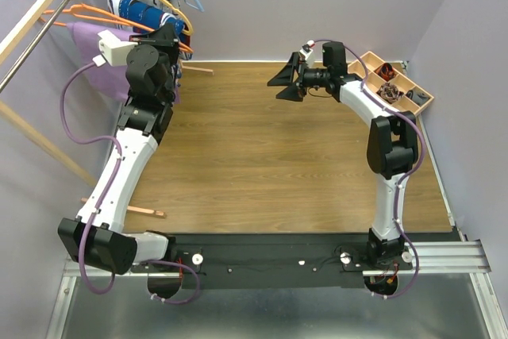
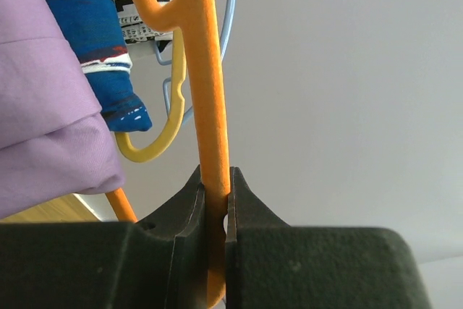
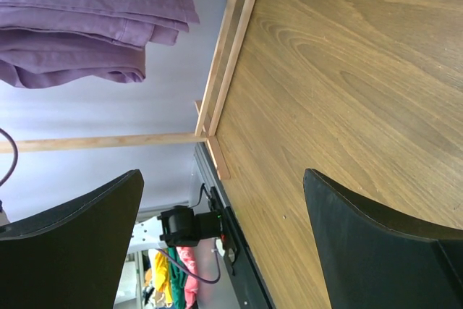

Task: Place the trousers on the hanger
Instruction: Hang the hanger with trousers onto the clothesline

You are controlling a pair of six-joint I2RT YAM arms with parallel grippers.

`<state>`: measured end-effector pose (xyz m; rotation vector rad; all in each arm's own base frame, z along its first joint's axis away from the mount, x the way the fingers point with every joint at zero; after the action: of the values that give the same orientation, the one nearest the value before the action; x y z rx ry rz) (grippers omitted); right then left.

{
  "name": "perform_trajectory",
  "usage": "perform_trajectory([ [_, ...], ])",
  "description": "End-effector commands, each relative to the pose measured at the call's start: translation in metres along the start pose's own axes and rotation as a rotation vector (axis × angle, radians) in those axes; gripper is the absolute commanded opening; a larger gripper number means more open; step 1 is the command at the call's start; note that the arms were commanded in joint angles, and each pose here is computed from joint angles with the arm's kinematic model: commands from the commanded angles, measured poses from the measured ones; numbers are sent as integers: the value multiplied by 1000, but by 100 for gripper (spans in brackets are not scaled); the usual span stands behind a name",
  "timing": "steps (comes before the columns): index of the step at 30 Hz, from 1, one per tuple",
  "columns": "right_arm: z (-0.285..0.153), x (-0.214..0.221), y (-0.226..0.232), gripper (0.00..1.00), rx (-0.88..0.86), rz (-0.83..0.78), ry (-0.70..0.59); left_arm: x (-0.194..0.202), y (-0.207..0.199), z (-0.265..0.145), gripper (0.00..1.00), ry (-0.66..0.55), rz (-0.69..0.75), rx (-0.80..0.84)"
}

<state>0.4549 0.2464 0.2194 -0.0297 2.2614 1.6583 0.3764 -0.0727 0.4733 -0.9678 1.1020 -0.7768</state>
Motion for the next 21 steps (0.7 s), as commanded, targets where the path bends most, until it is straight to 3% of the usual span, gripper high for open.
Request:
perform_trajectory([
  [1,-2,-3,0,100,-20,14,19,-37,-45,-6,0,-133,-132,114],
  [8,-3,-5,-2,100,-19,20,16,-36,-49,-1,0,-129,-143,109],
  [21,-8,-5,0,100,-9,18,0,2,-17,5,0,13,-132,60],
])
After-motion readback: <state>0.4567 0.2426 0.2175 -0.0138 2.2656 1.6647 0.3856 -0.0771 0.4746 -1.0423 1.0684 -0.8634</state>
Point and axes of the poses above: each gripper's point midway between its finger pads, its own z axis out along the fingers, its own y axis along the line the jaws close on, x = y × z, the point moved 5 cm from there along -z, back along the fingers, and after that the axes turned 2 degrees about z, right-handed, at the moved point
